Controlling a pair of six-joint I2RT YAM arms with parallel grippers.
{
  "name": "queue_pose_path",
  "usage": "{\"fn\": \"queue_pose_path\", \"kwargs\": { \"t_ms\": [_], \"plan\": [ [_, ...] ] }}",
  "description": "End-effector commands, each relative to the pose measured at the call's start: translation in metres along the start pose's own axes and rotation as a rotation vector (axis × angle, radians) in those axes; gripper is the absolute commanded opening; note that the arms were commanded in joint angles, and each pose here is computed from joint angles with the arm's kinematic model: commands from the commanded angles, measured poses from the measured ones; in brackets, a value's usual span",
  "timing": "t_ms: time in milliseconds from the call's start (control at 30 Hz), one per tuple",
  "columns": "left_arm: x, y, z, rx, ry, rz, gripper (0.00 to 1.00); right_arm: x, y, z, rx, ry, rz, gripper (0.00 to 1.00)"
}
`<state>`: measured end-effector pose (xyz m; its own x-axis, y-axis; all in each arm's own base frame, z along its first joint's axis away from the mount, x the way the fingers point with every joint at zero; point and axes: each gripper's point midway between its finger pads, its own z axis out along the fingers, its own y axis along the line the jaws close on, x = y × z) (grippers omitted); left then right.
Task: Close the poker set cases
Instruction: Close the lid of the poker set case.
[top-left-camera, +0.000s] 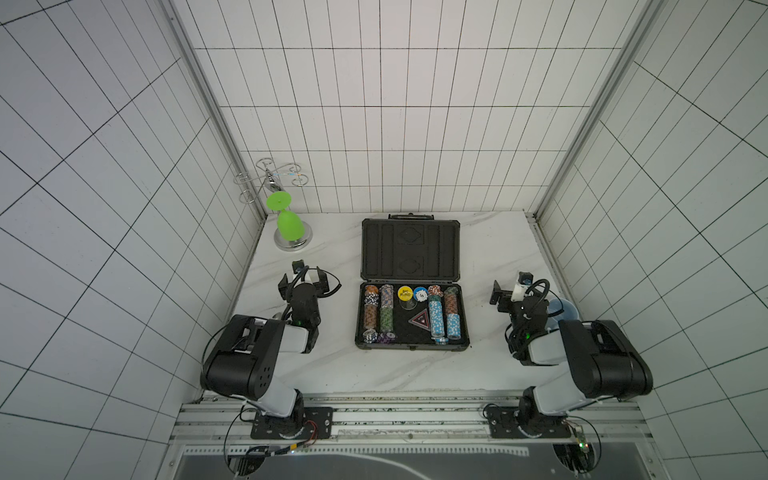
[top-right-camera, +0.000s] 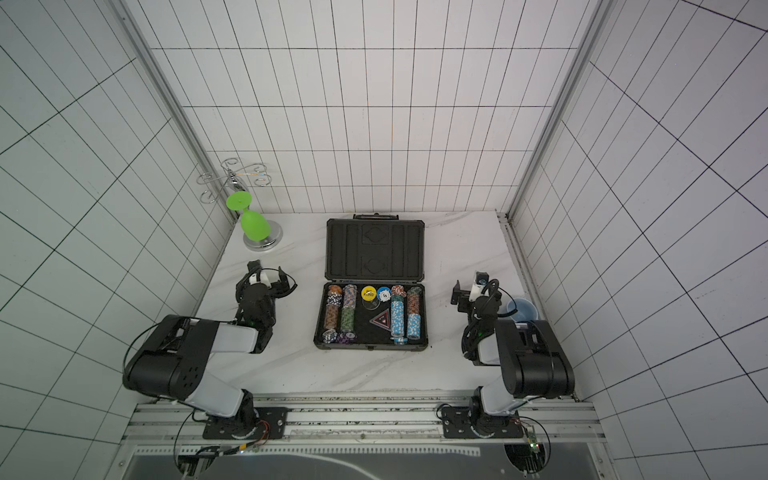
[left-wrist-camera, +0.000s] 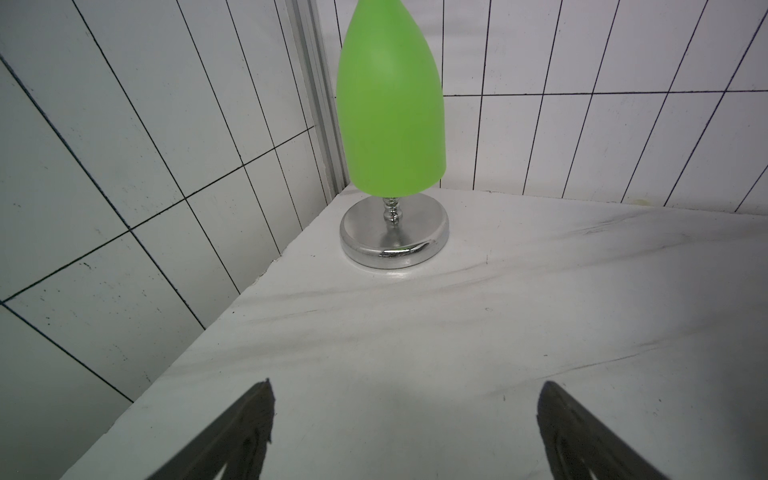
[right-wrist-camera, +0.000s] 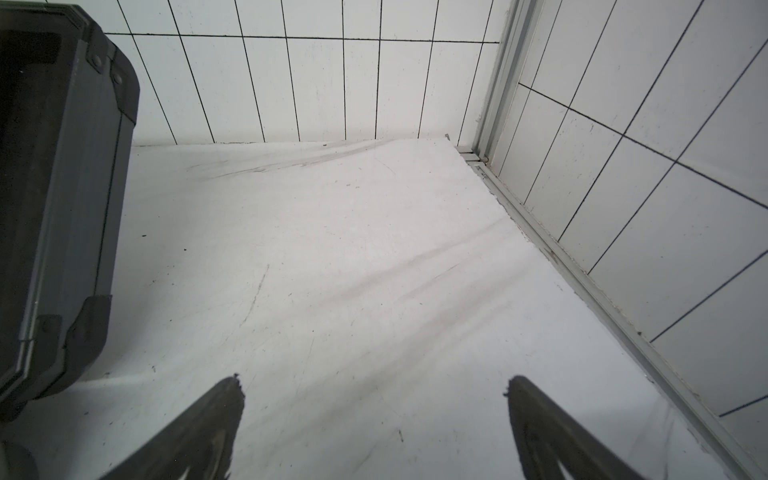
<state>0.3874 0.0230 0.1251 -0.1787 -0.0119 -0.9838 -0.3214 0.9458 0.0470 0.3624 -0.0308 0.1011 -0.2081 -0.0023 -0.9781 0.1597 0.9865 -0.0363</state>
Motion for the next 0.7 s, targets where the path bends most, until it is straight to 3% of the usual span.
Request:
{"fn": "queue_pose_path", "kwargs": {
  "t_ms": [0,367,533,667],
  "plan": [
    [-0.006,-0.002,0.003,-0.003,-0.018,-0.023,0.98,-0.032,-0.001,0.011,0.002,-0.093,0.016,0.99],
    [-0.006,-0.001,0.002,-0.002,-0.022,-0.026,0.98,-0.033,-0.001,0.010,0.002,-0.099,0.010,0.99],
    [-0.026,0.003,-0.011,0.010,-0.104,-0.035,0.97,-0.049,0.003,0.000,-0.011,-0.115,-0.003,0.99],
    [-0.037,0.000,-0.007,-0.003,-0.019,-0.014,0.98,-0.057,0.012,0.010,-0.048,-0.036,0.010,0.93]
  ]
}}
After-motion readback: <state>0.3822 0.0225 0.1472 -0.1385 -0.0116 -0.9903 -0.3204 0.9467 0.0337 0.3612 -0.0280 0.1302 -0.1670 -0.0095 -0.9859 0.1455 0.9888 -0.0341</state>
